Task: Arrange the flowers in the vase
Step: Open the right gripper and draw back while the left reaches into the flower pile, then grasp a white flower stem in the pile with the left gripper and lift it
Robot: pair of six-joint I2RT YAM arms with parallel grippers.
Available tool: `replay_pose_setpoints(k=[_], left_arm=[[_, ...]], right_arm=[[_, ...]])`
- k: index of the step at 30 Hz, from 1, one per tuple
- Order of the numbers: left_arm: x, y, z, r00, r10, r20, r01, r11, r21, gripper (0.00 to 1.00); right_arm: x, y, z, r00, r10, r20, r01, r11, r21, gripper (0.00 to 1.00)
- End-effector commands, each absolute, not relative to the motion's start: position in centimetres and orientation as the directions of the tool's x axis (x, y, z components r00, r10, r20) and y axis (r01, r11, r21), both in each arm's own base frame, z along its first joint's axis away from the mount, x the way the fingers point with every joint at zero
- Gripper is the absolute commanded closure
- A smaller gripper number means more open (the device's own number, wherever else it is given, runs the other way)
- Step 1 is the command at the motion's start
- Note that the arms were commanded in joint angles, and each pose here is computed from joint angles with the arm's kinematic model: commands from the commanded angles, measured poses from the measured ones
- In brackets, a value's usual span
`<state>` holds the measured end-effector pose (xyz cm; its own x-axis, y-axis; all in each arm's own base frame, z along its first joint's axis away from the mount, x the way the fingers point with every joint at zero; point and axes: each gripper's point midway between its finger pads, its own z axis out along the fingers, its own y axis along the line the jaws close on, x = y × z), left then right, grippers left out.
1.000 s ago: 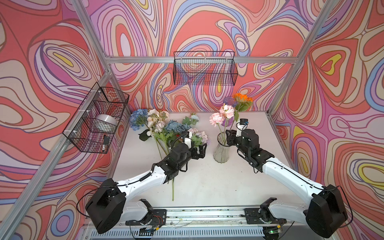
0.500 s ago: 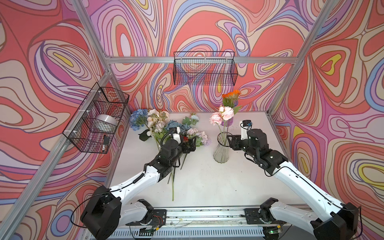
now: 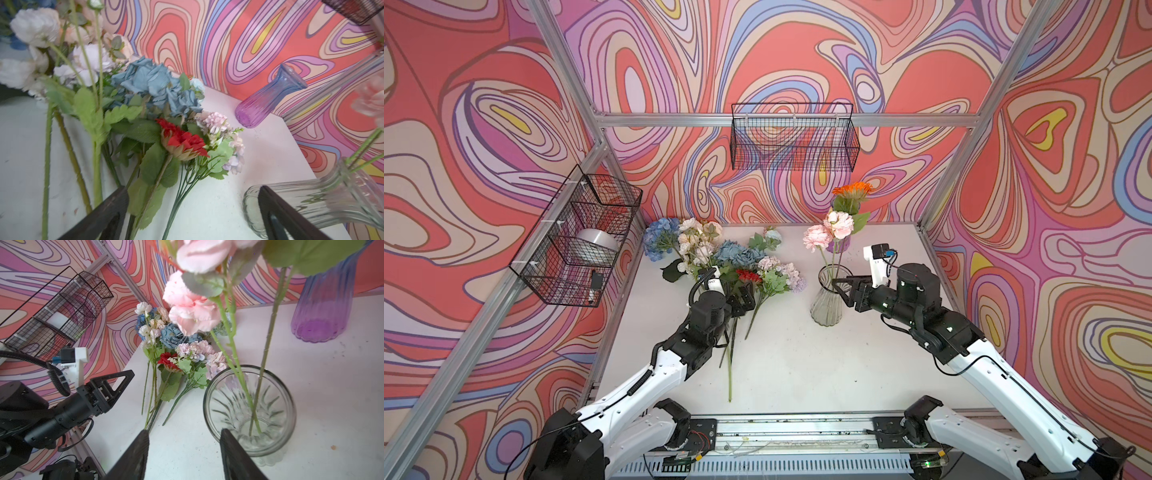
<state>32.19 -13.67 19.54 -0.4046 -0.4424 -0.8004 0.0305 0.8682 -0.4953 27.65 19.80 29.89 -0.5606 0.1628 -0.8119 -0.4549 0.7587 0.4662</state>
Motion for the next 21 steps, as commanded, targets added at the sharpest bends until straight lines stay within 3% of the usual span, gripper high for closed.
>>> replay_pose_setpoints(k=[1, 5, 17, 21], left_arm=[[30.5, -11.0, 15.6, -0.458, -0.464, -0.758, -0.112, 0.876, -0.469, 0.00], [28.9, -9.6, 13.1, -0.505, -0.465, -0.727, -0.173, 0.880, -0.442, 0.03], [26.7, -7.9, 8.7, -0.582, -0.443, -0.682, -0.230, 0.894, -0.384, 0.41], [27.5, -8.4, 7.8, -0.615, -0.446, -0.650, -0.228, 0.890, -0.394, 0.46]], right_arm=[[27.7, 22.3, 30.1, -0.556, 0.166, -0.815, -0.511, 0.705, 0.492, 0.43], [28.0, 25.0, 29.4, -0.551, 0.106, -0.828, -0.546, 0.705, 0.453, 0.43], [29.9, 28.9, 27.3, -0.574, 0.052, -0.817, -0.576, 0.683, 0.448, 0.43], [29.9, 29.2, 27.3, -0.569, 0.047, -0.821, -0.580, 0.684, 0.441, 0.43]])
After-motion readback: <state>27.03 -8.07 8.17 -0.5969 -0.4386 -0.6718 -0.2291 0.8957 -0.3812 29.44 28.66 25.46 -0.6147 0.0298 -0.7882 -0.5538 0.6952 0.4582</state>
